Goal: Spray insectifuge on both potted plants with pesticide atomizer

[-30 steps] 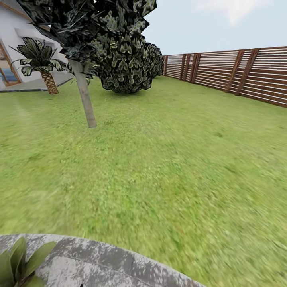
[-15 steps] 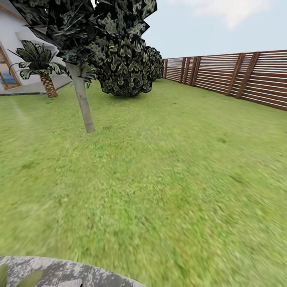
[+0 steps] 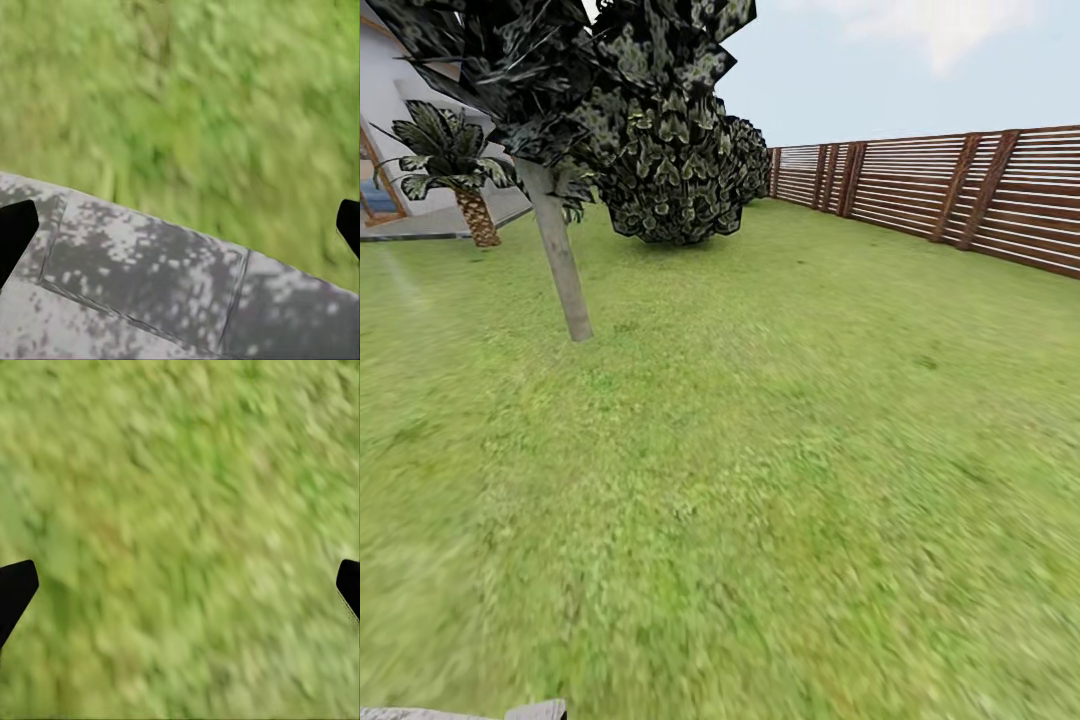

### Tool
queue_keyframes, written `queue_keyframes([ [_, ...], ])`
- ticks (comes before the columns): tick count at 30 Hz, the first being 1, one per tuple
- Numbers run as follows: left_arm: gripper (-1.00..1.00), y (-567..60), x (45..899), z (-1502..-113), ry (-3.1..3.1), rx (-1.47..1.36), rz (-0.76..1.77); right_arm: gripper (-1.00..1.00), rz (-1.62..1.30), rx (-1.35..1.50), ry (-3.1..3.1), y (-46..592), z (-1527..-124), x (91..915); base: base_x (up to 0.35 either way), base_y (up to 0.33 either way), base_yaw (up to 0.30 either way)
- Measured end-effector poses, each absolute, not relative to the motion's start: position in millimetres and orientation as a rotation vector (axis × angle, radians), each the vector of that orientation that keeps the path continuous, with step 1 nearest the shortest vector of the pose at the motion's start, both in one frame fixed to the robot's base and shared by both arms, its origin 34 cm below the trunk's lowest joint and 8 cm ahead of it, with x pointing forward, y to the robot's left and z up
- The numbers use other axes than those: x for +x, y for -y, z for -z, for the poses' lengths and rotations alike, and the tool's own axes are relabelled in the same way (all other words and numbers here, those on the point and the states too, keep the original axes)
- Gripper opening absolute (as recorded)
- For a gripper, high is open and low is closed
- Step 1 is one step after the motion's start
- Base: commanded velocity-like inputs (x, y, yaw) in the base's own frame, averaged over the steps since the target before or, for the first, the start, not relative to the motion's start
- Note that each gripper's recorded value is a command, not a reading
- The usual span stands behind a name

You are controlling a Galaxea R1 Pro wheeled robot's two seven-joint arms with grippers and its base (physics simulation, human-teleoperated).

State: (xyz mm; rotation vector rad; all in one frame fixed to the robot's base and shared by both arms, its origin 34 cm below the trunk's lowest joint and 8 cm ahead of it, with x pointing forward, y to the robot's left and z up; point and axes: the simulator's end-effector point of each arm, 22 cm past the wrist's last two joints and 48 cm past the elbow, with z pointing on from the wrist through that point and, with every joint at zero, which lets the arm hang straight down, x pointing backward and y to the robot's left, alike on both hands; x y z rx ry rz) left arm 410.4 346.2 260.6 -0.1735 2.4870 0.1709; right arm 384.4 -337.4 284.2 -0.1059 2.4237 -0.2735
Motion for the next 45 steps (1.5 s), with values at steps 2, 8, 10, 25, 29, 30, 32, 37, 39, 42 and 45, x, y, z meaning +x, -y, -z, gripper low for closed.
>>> queue_keyframes([
  [2, 1.0, -346.1, 410.6, -260.6, -2.487, -0.174, -0.171, 1.0, 0.274, -0.106, -2.424, 337.5, -284.2, 384.3, 0.337, 0.0, 0.0],
  [8, 1.0, -346.2, 410.5, -260.6, -2.487, -0.174, -0.171, 1.0, 0.273, -0.106, -2.424, 337.4, -284.1, 384.3, 0.337, 0.0, 0.0],
  [10, 1.0, -346.2, 410.3, -260.5, -2.487, -0.174, -0.171, 1.0, 0.274, -0.106, -2.424, 337.4, -284.1, 384.2, 0.337, 0.0, 0.0],
  [25, 1.0, -345.7, 410.3, -260.4, -2.487, -0.174, -0.17, 1.0, 0.273, -0.106, -2.424, 337.4, -284.1, 384.2, 0.337, 0.0, 0.002],
  [29, 1.0, -345.9, 410.0, -260.3, -2.488, -0.174, -0.17, 1.0, 0.273, -0.106, -2.423, 337.1, -284.2, 384.4, 0.337, 0.0, 0.156],
  [30, 1.0, -345.9, 410.2, -260.4, -2.488, -0.174, -0.17, 1.0, 0.273, -0.106, -2.423, 337.0, -284.2, 384.4, 0.337, 0.0, 0.24],
  [32, 1.0, -346.0, 410.0, -260.4, -2.488, -0.174, -0.171, 1.0, 0.272, -0.105, -2.423, 336.5, -284.2, 384.5, 0.337, 0.0, 0.262],
  [37, 1.0, -346.5, 410.0, -260.4, -2.488, -0.174, -0.171, 1.0, 0.272, -0.105, -2.423, 336.4, -284.2, 384.5, 0.337, 0.0, 0.274],
  [39, 1.0, -346.6, 410.2, -260.5, -2.488, -0.174, -0.171, 1.0, 0.272, -0.105, -2.423, 336.3, -284.2, 384.5, 0.337, 0.0, 0.277],
  [42, 1.0, -346.2, 410.2, -260.4, -2.488, -0.175, -0.171, 1.0, 0.271, -0.105, -2.423, 336.3, -284.2, 384.5, 0.337, 0.0, 0.277],
  [45, 1.0, -346.6, 409.9, -260.4, -2.488, -0.174, -0.172, 1.0, 0.271, -0.105, -2.423, 336.2, -284.2, 384.6, 0.337, 0.0, 0.277],
])
